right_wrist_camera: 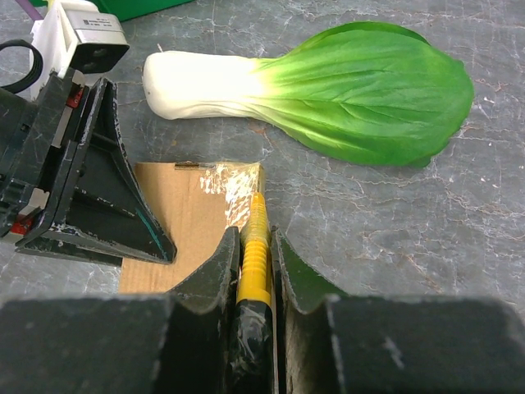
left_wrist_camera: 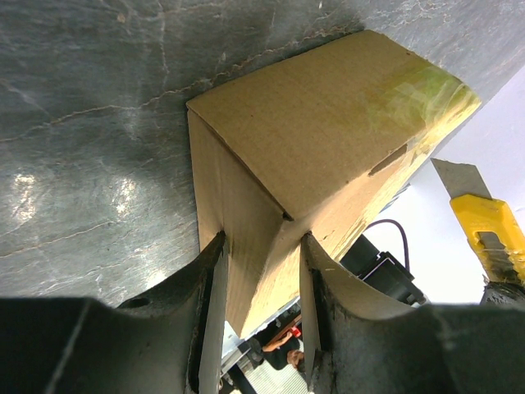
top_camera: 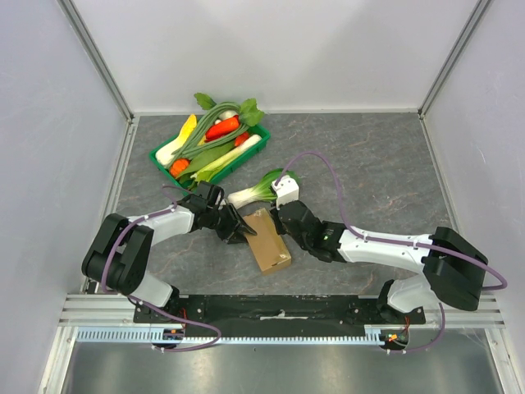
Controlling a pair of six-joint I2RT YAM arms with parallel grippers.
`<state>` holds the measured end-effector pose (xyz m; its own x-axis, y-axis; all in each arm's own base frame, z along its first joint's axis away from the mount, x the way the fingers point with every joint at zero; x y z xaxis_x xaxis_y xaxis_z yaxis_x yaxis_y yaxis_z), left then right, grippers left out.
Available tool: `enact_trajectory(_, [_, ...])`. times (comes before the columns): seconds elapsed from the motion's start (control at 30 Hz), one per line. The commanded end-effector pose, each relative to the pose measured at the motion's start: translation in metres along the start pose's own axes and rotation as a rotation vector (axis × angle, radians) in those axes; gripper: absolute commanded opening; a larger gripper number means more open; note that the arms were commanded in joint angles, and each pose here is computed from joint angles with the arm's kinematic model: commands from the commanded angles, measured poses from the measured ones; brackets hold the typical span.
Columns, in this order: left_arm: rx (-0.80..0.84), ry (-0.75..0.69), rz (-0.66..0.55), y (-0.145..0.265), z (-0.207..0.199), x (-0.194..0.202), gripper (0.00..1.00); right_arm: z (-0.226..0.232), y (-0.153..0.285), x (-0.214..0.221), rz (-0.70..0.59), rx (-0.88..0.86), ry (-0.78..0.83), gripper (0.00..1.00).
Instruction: Unpack the express box
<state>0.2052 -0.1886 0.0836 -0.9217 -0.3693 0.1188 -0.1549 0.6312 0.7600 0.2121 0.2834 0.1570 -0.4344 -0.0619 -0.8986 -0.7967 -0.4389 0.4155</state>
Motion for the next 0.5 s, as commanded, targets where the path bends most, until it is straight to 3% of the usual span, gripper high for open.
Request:
enact_trajectory(0.0, [-0.343, 0.086, -0.044, -0.012, 0.072, 0.01, 0.16, 0.005, -0.002, -0.01, -0.025, -0.007, -0.02, 0.0])
enact_trajectory(0.47, [-0.338, 0.082, -0.047, -0.012, 0.07, 0.009, 0.16, 0.003, -0.006, 0.002, 0.012, 0.005, -0.006, 0.0])
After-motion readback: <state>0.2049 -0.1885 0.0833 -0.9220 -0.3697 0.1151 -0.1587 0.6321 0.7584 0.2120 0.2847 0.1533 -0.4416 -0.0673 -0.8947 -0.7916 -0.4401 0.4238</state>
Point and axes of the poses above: each gripper's point midway between its finger pads, its own y axis back along the fingers, its own z axis along the line the jaws close on, x = y × z, the point moved 6 cm from there along y, back along the fingers, and after that the axes turned 5 degrees about -y, right-handed, at the moved point
